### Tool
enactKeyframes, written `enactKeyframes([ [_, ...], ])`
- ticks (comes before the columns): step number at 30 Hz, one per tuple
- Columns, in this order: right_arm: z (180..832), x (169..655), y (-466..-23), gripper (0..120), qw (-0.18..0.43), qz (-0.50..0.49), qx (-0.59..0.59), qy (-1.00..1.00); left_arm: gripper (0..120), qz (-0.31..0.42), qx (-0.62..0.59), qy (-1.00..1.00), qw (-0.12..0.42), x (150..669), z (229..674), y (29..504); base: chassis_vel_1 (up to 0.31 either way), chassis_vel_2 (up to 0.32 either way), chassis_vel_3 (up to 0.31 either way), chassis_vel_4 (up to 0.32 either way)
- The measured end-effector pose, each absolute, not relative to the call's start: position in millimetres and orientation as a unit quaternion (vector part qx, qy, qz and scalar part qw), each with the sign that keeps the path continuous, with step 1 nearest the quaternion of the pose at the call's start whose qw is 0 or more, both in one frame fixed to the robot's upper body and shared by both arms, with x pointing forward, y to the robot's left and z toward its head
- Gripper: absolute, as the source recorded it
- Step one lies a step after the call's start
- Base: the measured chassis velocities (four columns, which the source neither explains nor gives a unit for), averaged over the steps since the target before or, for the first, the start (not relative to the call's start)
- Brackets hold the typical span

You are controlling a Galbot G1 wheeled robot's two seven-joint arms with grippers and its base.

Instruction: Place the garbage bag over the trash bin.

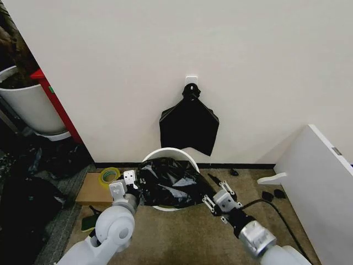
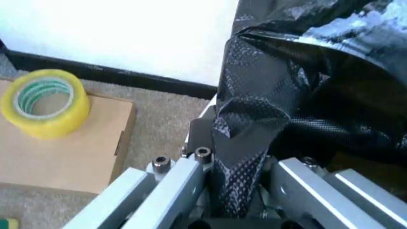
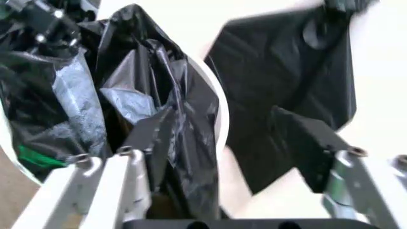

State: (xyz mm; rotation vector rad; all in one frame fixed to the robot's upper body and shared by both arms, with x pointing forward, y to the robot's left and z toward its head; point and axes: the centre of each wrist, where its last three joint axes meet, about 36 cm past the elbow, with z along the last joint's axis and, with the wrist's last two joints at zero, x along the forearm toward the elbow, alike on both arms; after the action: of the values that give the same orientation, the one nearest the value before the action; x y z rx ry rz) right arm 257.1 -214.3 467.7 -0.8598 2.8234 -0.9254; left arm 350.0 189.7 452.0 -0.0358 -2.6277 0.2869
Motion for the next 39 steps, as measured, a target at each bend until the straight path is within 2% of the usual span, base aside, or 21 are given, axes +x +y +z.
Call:
enactKeyframes([
  [2, 464.6, 266.3, -217.5, 71, 0.035, -0.334, -0.284, 0.898, 0, 0.101, -0.018, -0.964, 0.246, 347.7, 453.7, 190.1, 0.000, 0.000, 0.000, 0.000],
  [3, 464.6, 266.3, -217.5, 71, 0.035, -0.334, -0.284, 0.898, 0, 0.101, -0.018, -0.964, 0.246, 347.7, 453.7, 190.1, 0.000, 0.000, 0.000, 0.000],
  [4, 460.9, 270.8, -219.5, 79, 0.040, -0.360, -0.288, 0.887, 0, 0.101, -0.020, -0.964, 0.247, 346.9, 454.3, 189.7, 0.000, 0.000, 0.000, 0.000],
  [8, 450.4, 276.5, -219.5, 93, 0.045, -0.420, -0.309, 0.852, 0, 0.097, -0.024, -0.964, 0.247, 343.2, 454.5, 187.2, 0.000, 0.000, 0.000, 0.000],
  [12, 447.7, 273.6, -217.5, 100, 0.046, -0.444, -0.331, 0.831, 0, 0.092, -0.025, -0.965, 0.245, 341.4, 453.4, 187.0, 0.000, 0.000, 0.000, 0.000],
  [19, 440.3, 277.2, -215.1, 100, 0.064, -0.481, -0.339, 0.806, 0, 0.087, -0.032, -0.966, 0.243, 336.5, 452.1, 184.3, 0.000, 0.000, 0.000, 0.000],
  [31, 426.3, 297.3, -198.9, 100, 0.185, -0.579, -0.340, 0.718, 0, 0.086, -0.037, -0.964, 0.250, 328.4, 450.5, 182.7, 0.000, 0.000, 0.000, 0.000],
  [34, 425.9, 300.4, -196.3, 97, 0.197, -0.589, -0.339, 0.707, 0, 0.086, -0.037, -0.964, 0.251, 327.3, 450.3, 183.0, 0.000, 0.000, 0.000, 0.000],
  [37, 426.0, 303.7, -196.8, 83, 0.206, -0.595, -0.339, 0.699, 0, 0.086, -0.038, -0.963, 0.253, 325.9, 450.0, 183.1, 0.000, 0.000, 0.000, 0.000],
  [38, 426.0, 303.7, -196.8, 83, 0.206, -0.595, -0.339, 0.699, 0, 0.086, -0.038, -0.963, 0.253, 325.9, 450.0, 183.1, 0.000, 0.000, 0.000, 0.000],
  [39, 425.7, 303.9, -197.2, 78, 0.207, -0.596, -0.341, 0.697, 0, 0.087, -0.038, -0.963, 0.253, 325.6, 450.1, 183.0, 0.000, 0.000, 0.000, 0.000],
])
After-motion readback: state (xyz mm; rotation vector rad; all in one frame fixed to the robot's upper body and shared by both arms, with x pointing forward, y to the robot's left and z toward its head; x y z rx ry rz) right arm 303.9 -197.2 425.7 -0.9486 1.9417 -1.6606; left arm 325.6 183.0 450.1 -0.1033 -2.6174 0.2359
